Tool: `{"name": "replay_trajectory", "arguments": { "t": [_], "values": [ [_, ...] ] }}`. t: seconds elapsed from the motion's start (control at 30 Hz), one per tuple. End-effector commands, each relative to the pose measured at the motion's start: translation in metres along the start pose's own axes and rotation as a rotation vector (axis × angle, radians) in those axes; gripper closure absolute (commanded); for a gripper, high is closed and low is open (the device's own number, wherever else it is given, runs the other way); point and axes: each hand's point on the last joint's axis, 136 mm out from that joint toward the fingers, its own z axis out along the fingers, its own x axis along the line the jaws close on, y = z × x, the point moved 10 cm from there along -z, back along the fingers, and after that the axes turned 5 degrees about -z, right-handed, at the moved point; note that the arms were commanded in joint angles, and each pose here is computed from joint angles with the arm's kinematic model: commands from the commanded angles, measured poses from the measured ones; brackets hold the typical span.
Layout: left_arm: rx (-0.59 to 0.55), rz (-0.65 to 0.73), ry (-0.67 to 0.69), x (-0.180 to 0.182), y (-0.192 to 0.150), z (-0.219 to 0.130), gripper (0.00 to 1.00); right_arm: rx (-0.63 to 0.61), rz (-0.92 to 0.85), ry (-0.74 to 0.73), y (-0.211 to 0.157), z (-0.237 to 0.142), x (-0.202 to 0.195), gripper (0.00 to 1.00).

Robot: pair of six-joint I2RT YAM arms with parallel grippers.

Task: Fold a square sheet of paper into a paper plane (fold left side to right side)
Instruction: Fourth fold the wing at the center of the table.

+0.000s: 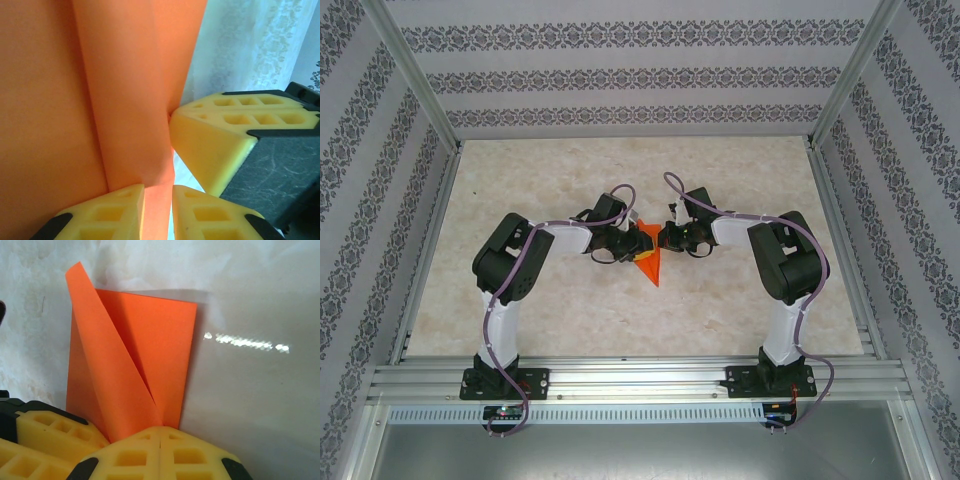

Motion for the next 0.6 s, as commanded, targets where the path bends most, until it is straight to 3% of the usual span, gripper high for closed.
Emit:
{"name": "replay_trajectory", "arguments": {
  "t": [0.0,0.2,0.4,0.57],
  "values": [
    [-0.005,0.013,-0.018,-0.005,0.001,0.006,0.77,0.075,0.010,-0.083,-0.014,0.013,-0.012,1.00],
    [-0.017,-0.011,0.032,0.009,-0.002,0.008,0.77,0.027,0.001,-0.045,0.001,-0.002,-0.005,1.00],
    [-0.027,-0.038,0.064,0.022,-0.006,0.010,0.78,-0.072,-0.028,-0.005,0.025,-0.043,0.011,0.87],
    [-0.031,-0.047,0.065,0.024,-0.005,0.011,0.78,-0.115,-0.048,-0.009,0.017,-0.073,0.022,0.78]
  ]
}}
